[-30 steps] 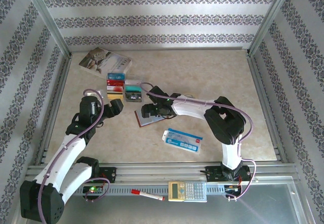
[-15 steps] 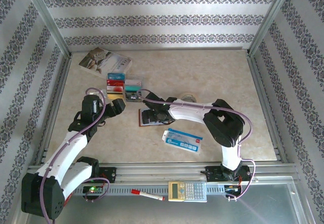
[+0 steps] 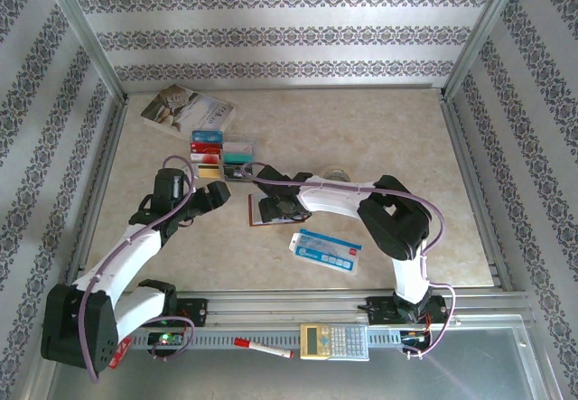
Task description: Take the credit cards out of the card holder
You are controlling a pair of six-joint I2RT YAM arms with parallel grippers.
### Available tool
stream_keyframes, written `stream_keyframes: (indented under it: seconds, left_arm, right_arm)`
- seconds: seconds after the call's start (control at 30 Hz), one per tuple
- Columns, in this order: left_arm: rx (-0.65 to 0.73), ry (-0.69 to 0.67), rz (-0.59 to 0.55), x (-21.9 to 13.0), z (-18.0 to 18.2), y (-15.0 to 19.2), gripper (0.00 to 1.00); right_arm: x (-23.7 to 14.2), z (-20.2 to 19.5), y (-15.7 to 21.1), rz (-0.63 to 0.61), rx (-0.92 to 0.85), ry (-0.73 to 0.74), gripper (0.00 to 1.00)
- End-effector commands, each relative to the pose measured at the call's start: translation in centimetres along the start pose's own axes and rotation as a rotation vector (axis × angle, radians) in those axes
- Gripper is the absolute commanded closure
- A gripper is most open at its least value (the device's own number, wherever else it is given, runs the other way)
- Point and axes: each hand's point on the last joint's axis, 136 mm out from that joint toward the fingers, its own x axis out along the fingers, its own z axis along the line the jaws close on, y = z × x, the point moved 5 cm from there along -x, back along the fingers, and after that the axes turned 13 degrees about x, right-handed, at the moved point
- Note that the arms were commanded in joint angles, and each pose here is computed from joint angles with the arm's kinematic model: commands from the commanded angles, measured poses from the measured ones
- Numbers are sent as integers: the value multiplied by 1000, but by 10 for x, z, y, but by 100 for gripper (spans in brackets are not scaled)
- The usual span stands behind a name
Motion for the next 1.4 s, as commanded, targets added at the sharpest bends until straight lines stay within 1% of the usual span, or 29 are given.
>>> stream_keyframes:
  seconds: [0.0, 0.27, 0.47, 0.63, 0.7, 0.8, 0.87, 1.03, 1.17, 1.27, 1.37]
  left_arm:
    - [-16, 105, -3, 4, -18, -10, 26]
    - [-22, 181, 84, 25, -38, -1, 50]
    - [-9, 219, 146, 45, -56, 9, 62]
    - [-5, 232, 208, 64, -68, 17, 71]
    - [2, 220, 233, 71, -70, 22, 72]
    - [0, 103, 250, 78, -58, 26, 77]
    - [-10, 90, 256, 82, -56, 28, 78]
    - [-28, 128, 293, 94, -62, 33, 77]
    - [-28, 107, 334, 103, -61, 38, 72]
    - [-28, 100, 349, 107, -61, 39, 70]
    - [-33, 57, 367, 110, -56, 41, 69]
  right_arm:
    - [17, -24, 15, 82, 19, 43, 23]
    - [17, -30, 13, 93, 34, -1, 35]
    - [16, -31, 11, 93, 45, -31, 40]
    - [17, -32, 10, 89, 55, -42, 47]
    - [16, -31, 10, 88, 58, -51, 48]
    - [15, -31, 10, 81, 61, -71, 51]
    - [14, -31, 10, 78, 61, -74, 51]
    - [14, -31, 9, 75, 64, -78, 52]
    - [14, -31, 8, 74, 70, -83, 55]
    - [15, -32, 9, 80, 81, -90, 56]
    - [13, -32, 7, 75, 89, -103, 56]
